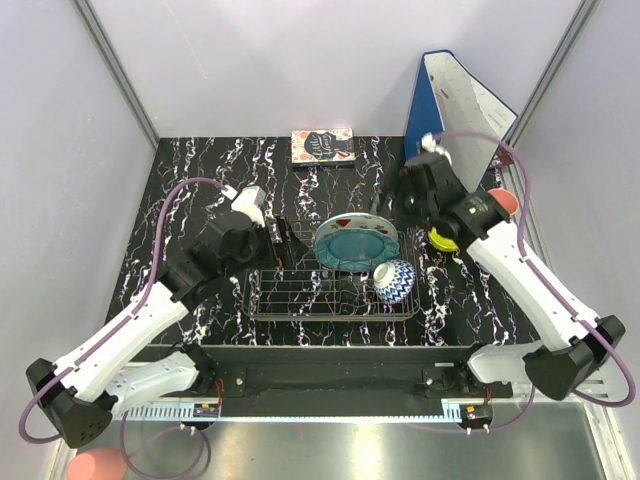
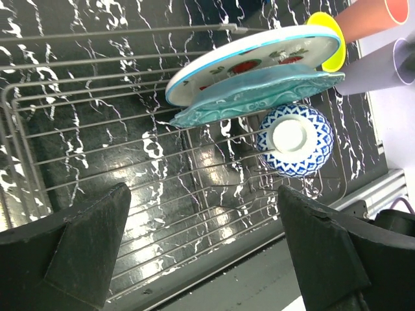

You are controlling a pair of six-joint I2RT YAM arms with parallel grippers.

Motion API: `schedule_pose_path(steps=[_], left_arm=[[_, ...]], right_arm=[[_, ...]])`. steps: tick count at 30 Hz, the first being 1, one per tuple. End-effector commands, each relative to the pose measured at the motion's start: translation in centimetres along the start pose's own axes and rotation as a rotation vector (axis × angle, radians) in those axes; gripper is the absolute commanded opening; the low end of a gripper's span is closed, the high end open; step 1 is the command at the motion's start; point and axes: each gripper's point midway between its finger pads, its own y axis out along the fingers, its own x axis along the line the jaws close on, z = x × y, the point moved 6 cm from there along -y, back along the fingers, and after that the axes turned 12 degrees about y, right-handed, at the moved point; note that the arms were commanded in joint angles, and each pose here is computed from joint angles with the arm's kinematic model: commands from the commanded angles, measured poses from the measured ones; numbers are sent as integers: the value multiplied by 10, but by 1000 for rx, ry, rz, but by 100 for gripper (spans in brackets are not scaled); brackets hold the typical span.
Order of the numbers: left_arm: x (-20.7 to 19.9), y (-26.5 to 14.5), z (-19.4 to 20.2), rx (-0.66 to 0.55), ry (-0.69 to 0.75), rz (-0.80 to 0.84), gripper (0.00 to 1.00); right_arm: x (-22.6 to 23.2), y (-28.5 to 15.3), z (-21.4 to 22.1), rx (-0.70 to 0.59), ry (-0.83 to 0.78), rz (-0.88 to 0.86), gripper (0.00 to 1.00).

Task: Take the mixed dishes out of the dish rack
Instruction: Move the dish rack to the center of the board.

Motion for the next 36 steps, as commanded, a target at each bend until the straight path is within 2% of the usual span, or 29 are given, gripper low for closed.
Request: schedule_pose_path(steps=[1, 4, 9, 13, 17, 20, 24, 31, 34, 36], left_arm=[[1, -14, -19, -95, 41, -25, 99], [2, -20, -25, -113, 51, -44, 99], [7, -21, -26, -120, 56, -80, 99], [14, -19, -21, -95, 58, -131, 99], [42, -15, -16, -38, 29, -332, 99], [70, -8, -6, 29, -7, -457, 99], [97, 5, 5, 101, -11, -566, 99], [118, 33, 13, 190, 17, -576, 99], [123, 45, 19, 240, 36, -561, 90], [124, 52, 23, 268, 42, -543, 78]], right_arm=[[47, -41, -66, -306, -150, -75, 100], [55, -46, -84, -364, -206, -19, 100], [72, -22, -86, -273, -331, 1, 100], [85, -21, -97, -285, -415, -18, 100], [88, -31, -105, -358, -383, -38, 100], [91, -40, -97, -343, -376, -132, 100], [85, -48, -90, -327, -368, -175, 100], [82, -53, -83, -300, -385, -202, 100], [81, -53, -82, -293, -391, -207, 100], [81, -51, -81, -287, -399, -206, 100]])
